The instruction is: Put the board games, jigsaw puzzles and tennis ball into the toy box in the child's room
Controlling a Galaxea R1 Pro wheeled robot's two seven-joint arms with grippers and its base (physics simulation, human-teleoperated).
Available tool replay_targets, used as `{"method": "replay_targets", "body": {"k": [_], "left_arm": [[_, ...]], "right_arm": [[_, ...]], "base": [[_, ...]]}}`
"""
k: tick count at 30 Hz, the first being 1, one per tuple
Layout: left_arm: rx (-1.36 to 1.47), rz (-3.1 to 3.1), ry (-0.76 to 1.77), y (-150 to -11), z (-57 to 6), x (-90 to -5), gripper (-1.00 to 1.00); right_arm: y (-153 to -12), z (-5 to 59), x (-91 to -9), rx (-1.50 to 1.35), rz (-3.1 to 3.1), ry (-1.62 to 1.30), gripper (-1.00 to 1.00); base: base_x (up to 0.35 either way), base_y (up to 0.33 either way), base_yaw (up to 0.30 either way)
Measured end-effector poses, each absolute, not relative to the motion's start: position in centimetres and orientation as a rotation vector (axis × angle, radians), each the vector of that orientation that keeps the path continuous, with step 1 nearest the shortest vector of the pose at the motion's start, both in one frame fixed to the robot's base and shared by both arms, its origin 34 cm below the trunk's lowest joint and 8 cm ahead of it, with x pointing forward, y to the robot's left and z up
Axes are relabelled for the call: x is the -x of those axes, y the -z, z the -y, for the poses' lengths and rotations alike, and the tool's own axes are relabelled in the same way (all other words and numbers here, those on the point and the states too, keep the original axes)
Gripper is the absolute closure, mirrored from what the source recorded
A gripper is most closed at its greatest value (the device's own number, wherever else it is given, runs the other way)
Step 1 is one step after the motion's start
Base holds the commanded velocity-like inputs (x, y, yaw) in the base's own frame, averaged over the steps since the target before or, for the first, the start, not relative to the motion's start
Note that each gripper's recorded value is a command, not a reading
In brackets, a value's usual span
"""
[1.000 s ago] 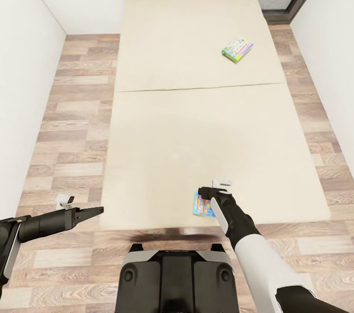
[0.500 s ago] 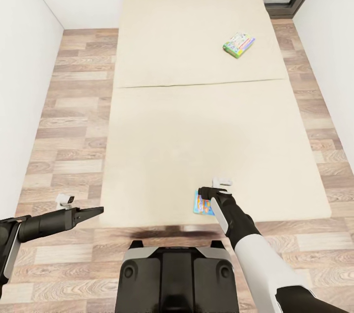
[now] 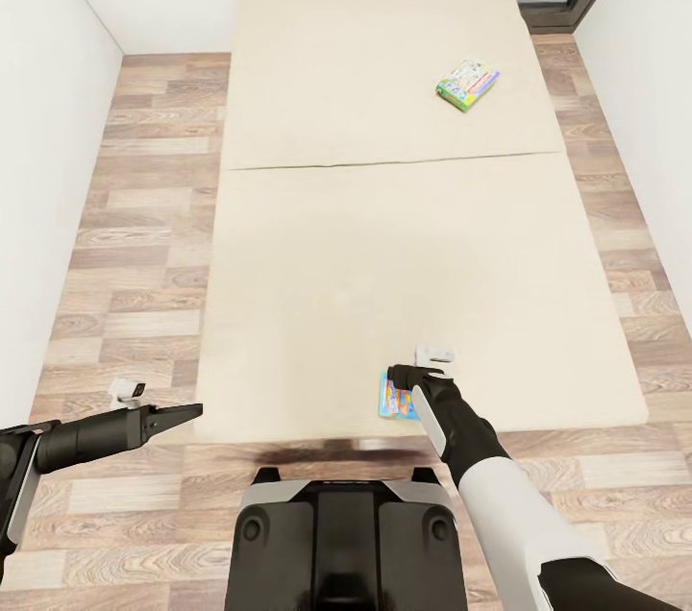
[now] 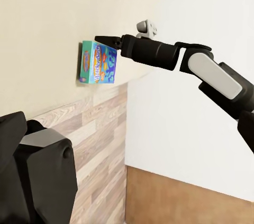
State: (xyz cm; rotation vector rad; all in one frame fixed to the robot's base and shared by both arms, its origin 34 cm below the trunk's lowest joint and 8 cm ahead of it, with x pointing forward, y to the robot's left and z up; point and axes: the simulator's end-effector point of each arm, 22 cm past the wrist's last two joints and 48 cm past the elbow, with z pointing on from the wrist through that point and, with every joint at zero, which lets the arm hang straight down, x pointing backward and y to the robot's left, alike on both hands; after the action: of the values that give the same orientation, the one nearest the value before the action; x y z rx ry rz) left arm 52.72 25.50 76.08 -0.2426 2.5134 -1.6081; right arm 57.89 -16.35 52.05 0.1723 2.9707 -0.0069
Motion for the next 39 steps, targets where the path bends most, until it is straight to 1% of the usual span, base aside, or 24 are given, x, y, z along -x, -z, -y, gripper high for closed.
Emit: {"method": "replay_targets", "body": {"k": [13,20,39], "left_arm": [[0.243,-2.513,1.608,-76.08,-25.51,-52.73,-1.00],[0.243,-2.514,1.608,-76.07,-25.51,-52.73,-1.00],[0.243,-2.514,1.608,-76.08,-25.50,-52.72,-1.00]], "right_arm": [[-52.05,16.35,-57.91,-0.171,-2.970,0.007,-1.00],[-52.04,16.35,-57.90,-0.171,-2.970,0.007,-1.00],[-52.06,16.34,-57.91,-0.172,-2.969,0.007,-1.00]], "base": [[-0.076,0.000,0.000],[-0.149,0.000,0.000],[-0.009,0.000,0.000]]}}
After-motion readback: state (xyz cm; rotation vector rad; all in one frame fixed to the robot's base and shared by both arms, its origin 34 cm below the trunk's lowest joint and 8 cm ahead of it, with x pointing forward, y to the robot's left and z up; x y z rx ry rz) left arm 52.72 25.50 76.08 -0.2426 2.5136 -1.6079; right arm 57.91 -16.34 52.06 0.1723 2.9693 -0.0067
